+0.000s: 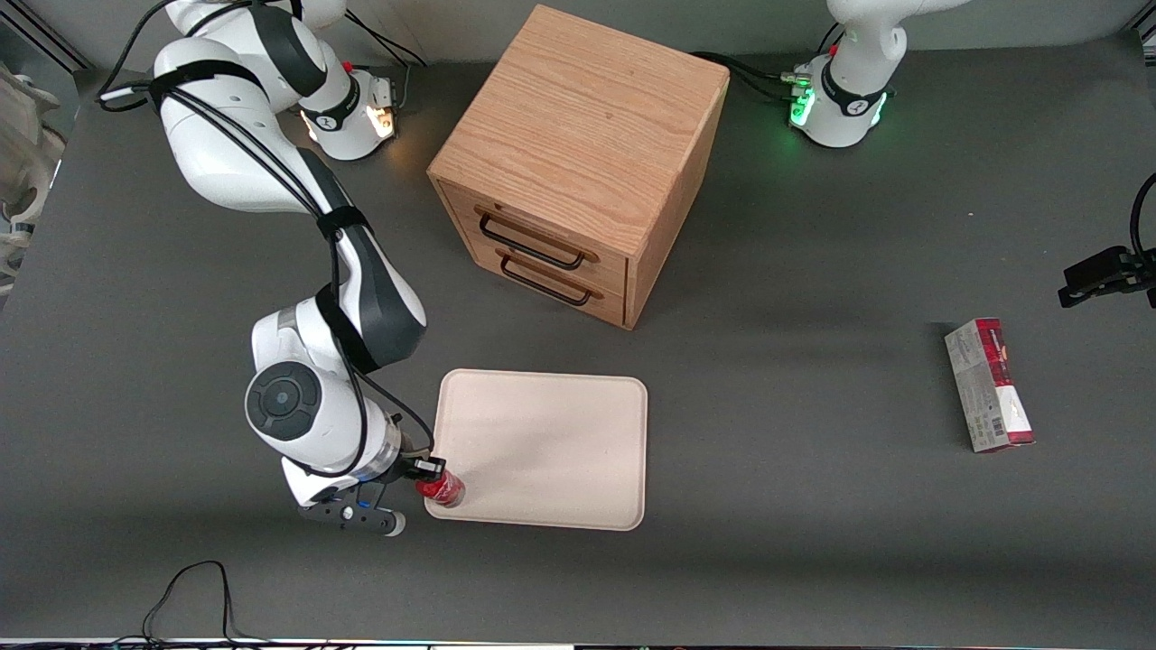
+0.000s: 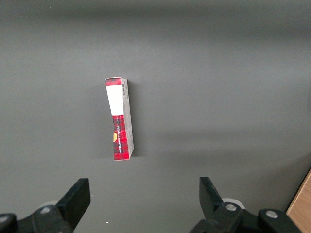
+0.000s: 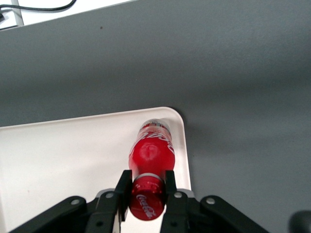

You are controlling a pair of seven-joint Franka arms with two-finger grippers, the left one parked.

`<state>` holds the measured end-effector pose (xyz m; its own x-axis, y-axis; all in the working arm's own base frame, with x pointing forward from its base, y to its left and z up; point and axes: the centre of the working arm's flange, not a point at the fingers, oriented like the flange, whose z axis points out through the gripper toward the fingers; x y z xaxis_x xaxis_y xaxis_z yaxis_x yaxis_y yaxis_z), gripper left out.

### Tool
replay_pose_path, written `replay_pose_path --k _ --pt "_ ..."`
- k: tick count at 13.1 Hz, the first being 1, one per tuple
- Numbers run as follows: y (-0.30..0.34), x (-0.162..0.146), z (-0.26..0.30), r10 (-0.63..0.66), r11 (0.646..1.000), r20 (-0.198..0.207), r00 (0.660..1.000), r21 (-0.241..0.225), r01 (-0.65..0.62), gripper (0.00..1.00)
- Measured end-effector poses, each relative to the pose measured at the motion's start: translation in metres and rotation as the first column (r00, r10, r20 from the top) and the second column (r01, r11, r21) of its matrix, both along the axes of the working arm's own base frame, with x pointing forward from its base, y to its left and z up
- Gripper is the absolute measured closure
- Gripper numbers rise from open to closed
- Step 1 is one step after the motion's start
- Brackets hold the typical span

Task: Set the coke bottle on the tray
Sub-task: 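Carry the bottle over the white tray and lower it onto the tray, then open the right gripper and release the bottle on the tray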

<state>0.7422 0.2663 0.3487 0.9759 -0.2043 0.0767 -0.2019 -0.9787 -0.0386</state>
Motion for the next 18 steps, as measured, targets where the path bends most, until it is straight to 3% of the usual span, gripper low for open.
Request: replay_pose_path --k 6,7,13,15,18 --pt "0.009 -0.003 -0.012 0.015 1.000 -0.011 1.000 -0.014 -0.016 0.69" --pt "0.009 -0.003 -0.013 0.018 1.000 -0.010 1.000 -0.021 -0.018 0.64" --pt "0.014 -0.005 -0.011 0.031 0.999 -0.001 1.000 -0.037 -0.031 0.01" --pt "0.012 -0.007 -0.009 0.028 0.998 -0.021 0.999 -0.049 -0.029 0.00" --pt "-0.010 -0.014 0.021 0.015 0.996 -0.089 0.996 -0.091 -0.023 0.00"
